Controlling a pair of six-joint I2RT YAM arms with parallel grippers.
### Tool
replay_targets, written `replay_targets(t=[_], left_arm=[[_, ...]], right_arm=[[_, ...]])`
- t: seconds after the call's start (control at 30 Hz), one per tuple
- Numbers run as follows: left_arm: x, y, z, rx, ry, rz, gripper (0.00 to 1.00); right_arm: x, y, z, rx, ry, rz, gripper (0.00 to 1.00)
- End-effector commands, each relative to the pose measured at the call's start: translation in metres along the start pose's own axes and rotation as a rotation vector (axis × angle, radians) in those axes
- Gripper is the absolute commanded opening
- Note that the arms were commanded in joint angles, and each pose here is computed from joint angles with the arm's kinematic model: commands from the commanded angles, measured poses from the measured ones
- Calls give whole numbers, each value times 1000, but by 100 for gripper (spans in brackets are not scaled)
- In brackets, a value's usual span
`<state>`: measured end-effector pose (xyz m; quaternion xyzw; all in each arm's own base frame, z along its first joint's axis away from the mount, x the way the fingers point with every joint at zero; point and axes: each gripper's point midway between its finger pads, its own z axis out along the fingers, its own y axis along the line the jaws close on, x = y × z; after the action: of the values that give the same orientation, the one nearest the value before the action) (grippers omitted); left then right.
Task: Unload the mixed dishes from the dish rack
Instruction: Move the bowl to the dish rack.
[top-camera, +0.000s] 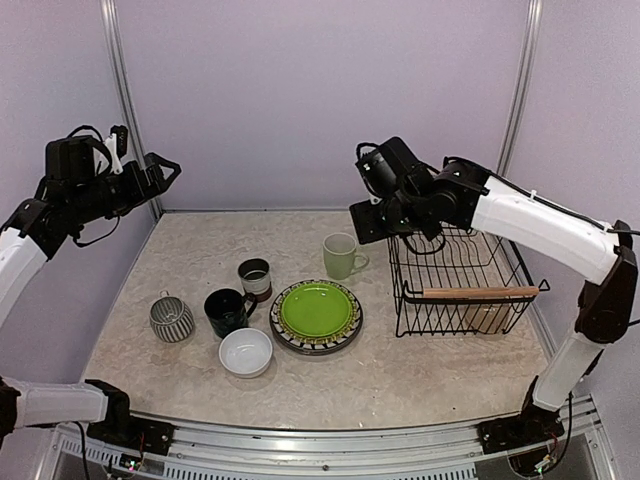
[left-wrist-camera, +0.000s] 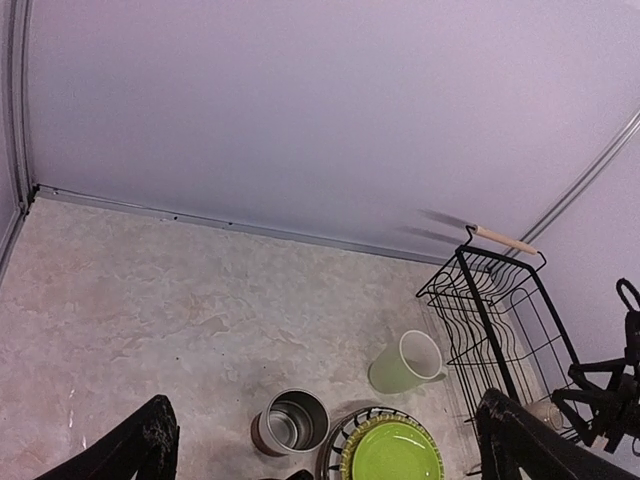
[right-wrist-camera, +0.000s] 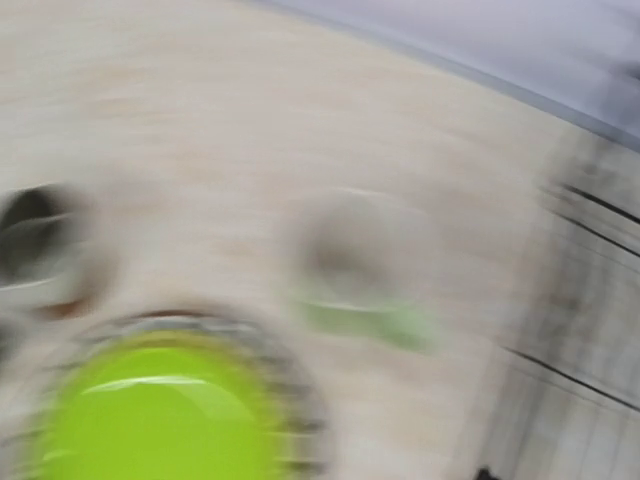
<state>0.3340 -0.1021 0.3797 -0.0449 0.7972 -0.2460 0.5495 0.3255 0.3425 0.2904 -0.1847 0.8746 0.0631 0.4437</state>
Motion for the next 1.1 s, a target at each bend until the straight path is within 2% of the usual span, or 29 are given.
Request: replay_targets(t=[0.0, 0.1, 0.2, 0.27, 0.33, 0.4, 0.53, 0.67, 0.8, 0.97, 1.07], left_arm=[[-5, -3, -6, 19, -17, -8, 99], [-4, -5, -6, 29, -13, -11, 99], [-4, -5, -5, 32, -10, -15, 99], [-3, -6, -5, 37, -7, -17, 99], [-2, -8, -4, 47, 1, -21, 99], [-2, -9, -3, 55, 6, -24, 99], [-1, -10, -2, 59, 11, -26, 99], [0, -9, -1, 58, 14, -27, 99], [2, -10, 1, 63, 27, -30, 99], [5, -12, 6, 71, 61, -35, 99], [9, -11, 12, 68, 82, -42, 99]], right_arm=[[44, -94, 5, 291, 120, 88, 67], [56, -142, -12, 416, 131, 165, 76], [74, -186, -32, 512, 150, 257, 80], [85, -208, -43, 532, 154, 316, 82], [99, -225, -48, 518, 174, 399, 87], [112, -238, -49, 497, 195, 467, 86], [132, -245, -38, 395, 238, 509, 85], [168, -249, -12, 355, 412, 502, 80], [195, -250, 5, 384, 540, 464, 80], [211, -243, 26, 341, 594, 460, 79], [218, -243, 37, 340, 623, 471, 76]])
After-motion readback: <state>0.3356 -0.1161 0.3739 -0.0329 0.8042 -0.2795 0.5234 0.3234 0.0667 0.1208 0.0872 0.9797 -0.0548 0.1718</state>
